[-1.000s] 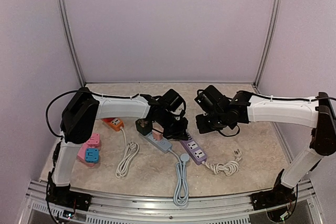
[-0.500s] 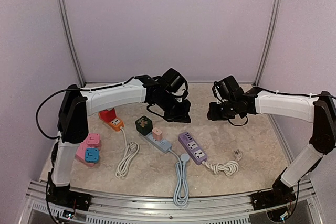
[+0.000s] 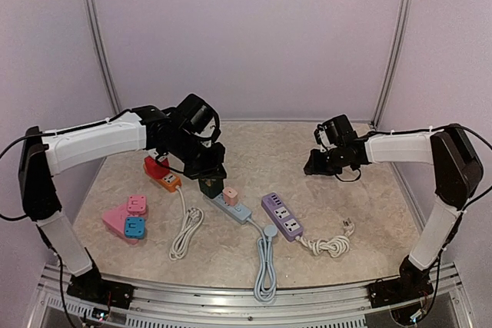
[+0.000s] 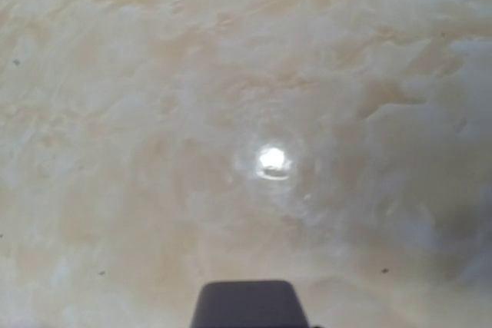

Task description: Pull the plug off the socket

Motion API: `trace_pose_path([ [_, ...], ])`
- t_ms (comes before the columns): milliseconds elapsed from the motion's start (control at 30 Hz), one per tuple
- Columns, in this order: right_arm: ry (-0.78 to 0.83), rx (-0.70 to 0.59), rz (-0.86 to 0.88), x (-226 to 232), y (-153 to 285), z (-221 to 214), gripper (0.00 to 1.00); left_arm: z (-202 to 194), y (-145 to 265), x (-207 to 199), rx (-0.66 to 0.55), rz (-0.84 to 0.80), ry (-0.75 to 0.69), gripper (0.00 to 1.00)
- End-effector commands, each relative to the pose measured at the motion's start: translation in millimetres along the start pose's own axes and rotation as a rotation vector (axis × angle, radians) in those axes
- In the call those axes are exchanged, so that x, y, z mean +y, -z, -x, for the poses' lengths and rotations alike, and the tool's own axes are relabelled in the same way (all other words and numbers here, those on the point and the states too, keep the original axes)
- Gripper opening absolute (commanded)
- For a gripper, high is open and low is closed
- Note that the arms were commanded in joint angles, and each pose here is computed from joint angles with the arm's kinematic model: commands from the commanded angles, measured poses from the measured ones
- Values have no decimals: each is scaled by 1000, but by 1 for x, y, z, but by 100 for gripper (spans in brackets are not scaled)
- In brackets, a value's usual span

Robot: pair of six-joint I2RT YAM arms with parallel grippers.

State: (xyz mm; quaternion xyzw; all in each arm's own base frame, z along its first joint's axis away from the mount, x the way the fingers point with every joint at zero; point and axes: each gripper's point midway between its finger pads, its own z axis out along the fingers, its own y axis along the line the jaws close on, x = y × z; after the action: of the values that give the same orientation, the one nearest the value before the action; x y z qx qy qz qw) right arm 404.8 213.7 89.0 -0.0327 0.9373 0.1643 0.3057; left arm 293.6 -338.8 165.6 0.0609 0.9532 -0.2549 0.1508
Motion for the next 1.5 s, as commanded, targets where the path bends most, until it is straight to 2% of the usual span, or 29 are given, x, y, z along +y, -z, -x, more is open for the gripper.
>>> trace_pose_path([
  [0, -34, 11, 33, -17, -11, -7, 27, -2, 20, 18, -37, 33, 36, 1],
  [200, -80, 41, 41, -37, -15, -25, 43, 1, 30, 28, -60, 35, 56, 1],
  [533, -99, 57, -57, -66, -2, -42, 78, 3, 27, 32, -63, 31, 63, 2],
  [800, -59, 46, -189, -82, 18, -36, 94, 4, 25, 41, -63, 39, 80, 2],
  [967, -28, 55, -266, -88, 24, -37, 100, 6, 24, 49, -66, 41, 97, 2],
  [1133, -15, 66, -336, -99, 30, -40, 100, 9, 27, 56, -73, 45, 107, 2],
  [1300, 48, 31, -222, -58, 32, -31, 100, 10, 27, 60, -74, 41, 113, 2],
  [1467, 103, 39, -195, -20, 26, -32, 100, 12, 26, 59, -76, 34, 113, 2],
])
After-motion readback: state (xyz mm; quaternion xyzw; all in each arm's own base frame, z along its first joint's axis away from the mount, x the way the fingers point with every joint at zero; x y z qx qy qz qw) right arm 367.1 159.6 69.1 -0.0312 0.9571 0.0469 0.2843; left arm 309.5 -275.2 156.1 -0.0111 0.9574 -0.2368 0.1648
